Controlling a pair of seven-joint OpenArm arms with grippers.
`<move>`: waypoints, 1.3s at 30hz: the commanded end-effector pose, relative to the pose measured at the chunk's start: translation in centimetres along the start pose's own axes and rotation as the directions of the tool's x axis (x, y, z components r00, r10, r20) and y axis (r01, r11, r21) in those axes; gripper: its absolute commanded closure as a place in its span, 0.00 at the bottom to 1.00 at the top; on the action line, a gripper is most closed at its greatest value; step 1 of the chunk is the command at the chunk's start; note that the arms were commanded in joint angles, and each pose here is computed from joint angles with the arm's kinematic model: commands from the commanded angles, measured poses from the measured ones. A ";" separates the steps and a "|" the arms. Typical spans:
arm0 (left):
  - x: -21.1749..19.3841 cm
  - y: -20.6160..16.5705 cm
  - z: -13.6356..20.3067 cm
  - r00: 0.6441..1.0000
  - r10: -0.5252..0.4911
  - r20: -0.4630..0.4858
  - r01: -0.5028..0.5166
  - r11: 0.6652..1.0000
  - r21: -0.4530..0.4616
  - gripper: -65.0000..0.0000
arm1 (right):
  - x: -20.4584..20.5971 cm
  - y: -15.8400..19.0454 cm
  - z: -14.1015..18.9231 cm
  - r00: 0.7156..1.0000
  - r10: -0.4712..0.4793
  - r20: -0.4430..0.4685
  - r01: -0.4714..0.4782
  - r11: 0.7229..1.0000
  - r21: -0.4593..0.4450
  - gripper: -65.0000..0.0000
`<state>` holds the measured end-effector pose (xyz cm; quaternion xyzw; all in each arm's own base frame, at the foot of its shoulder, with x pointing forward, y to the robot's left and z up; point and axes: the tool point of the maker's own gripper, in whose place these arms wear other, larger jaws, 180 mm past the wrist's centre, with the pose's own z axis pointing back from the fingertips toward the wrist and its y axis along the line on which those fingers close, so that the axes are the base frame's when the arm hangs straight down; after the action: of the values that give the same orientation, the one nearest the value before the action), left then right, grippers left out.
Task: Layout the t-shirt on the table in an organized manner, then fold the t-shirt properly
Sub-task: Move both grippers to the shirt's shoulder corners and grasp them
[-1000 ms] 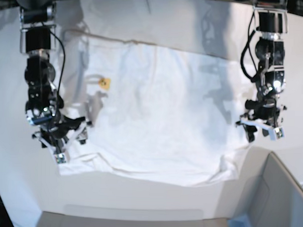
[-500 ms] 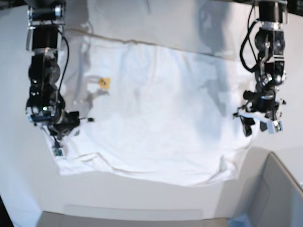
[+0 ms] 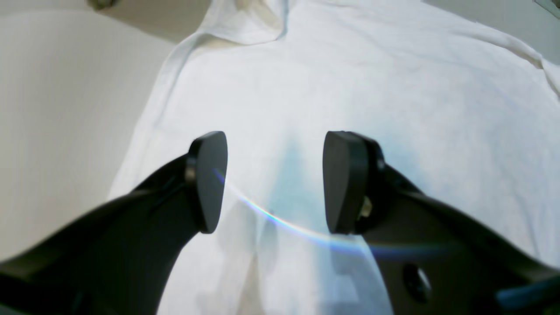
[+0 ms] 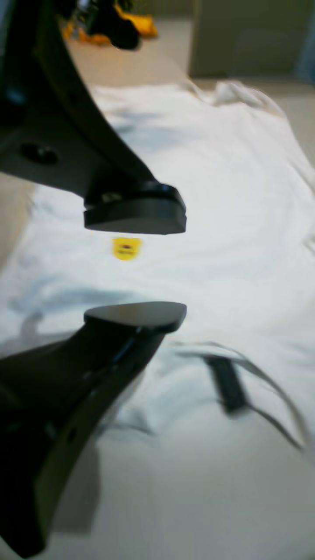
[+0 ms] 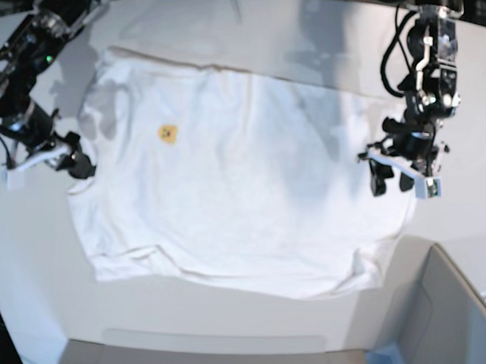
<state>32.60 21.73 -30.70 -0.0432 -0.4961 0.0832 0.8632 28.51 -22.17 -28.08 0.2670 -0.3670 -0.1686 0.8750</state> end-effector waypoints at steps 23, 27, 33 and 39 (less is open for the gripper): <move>-1.4 0.2 0.8 1.000 0.000 -0.012 0.001 1.000 0.005 0.49 | -13.9 -5.4 6.3 0.953 -0.230 -0.197 0.192 0.962 -0.195 0.62; -1.4 0.2 0.8 1.000 0.000 -0.012 0.001 1.000 0.005 0.49 | -14.0 -6.0 6.9 0.951 -0.253 -0.177 0.213 0.953 -0.217 0.62; -1.1 0.1 0.8 1.000 0.000 -0.006 0.000 1.000 0.004 0.49 | -13.6 -5.6 6.2 0.954 -0.243 -0.178 0.207 0.958 -0.199 0.62; -1.3 0.1 0.8 1.000 0.000 -0.010 0.001 1.000 0.004 0.49 | -15.9 -4.8 3.7 0.936 -0.212 -0.281 0.153 0.964 -0.216 0.62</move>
<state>30.59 21.19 -32.84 -0.0483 -0.4681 0.0906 0.8777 14.88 -19.63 -37.72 0.2330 -0.1866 -0.2421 0.9232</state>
